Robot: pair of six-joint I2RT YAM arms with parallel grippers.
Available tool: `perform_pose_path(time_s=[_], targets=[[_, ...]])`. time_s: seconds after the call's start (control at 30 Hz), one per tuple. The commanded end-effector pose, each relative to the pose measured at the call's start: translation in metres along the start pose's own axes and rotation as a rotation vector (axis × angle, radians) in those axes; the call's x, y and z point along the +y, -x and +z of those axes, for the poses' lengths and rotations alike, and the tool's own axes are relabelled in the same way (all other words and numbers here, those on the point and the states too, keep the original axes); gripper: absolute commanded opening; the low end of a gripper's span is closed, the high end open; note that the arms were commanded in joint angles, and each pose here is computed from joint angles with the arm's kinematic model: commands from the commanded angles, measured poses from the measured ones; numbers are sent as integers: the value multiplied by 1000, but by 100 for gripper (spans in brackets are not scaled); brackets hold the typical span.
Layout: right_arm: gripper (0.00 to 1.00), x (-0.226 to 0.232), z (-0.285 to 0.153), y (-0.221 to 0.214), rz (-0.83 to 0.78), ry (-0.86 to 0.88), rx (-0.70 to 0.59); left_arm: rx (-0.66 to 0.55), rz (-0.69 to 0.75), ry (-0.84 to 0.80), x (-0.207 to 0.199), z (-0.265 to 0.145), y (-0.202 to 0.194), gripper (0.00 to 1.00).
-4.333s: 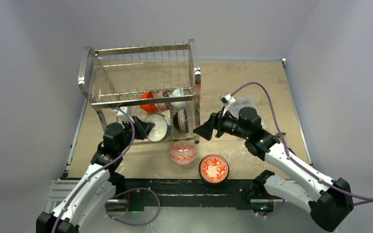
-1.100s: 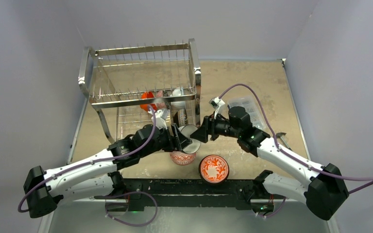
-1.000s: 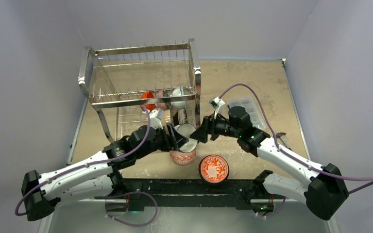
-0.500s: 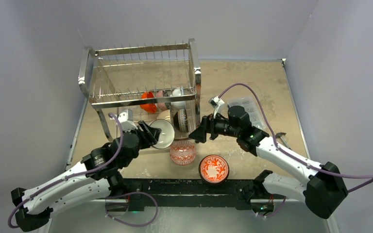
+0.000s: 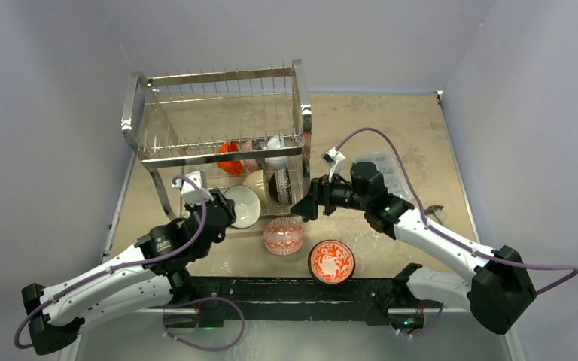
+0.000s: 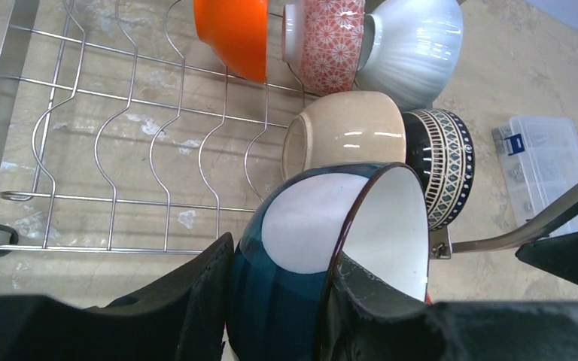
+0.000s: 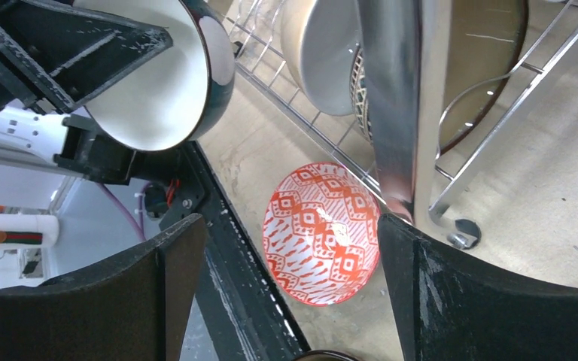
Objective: Load the bowls into the dish rack
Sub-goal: Adjust the bowl.
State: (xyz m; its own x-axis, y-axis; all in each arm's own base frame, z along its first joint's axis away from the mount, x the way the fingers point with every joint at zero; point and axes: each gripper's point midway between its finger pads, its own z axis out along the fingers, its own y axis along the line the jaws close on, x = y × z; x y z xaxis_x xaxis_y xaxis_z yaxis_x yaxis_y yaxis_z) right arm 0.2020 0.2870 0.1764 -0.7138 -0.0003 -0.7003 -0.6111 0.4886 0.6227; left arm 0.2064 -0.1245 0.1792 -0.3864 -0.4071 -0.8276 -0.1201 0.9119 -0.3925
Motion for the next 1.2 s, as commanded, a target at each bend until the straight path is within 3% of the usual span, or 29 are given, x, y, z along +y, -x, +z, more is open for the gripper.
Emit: perform_pose_path(time_s=[0.0,0.27,0.63,0.73,0.87,0.9,0.97,1.07,1.17], targets=[[87,27,1,19,-26,112,-36,-44,-74,-149,-40,-10,30,0],[90,36,3,8,12,194,-6,77,-92,-400,-100,-18,9,0],[88,39,6,1,31,232,24,142,-104,-499,-148,-10,-11,0],[75,32,7,-1,45,195,21,121,-115,-524,-154,-13,-4,0],[34,26,10,-2,60,164,24,120,-143,-546,-153,-18,0,0],[23,25,10,-2,60,156,21,125,-151,-553,-152,-20,-1,3],[2,23,10,0,61,143,14,145,-156,-577,-151,-25,-5,24],[0,22,10,0,60,136,9,189,-158,-576,-144,-30,-13,60],[0,20,8,1,55,120,-1,241,-174,-572,-136,-38,-19,85]])
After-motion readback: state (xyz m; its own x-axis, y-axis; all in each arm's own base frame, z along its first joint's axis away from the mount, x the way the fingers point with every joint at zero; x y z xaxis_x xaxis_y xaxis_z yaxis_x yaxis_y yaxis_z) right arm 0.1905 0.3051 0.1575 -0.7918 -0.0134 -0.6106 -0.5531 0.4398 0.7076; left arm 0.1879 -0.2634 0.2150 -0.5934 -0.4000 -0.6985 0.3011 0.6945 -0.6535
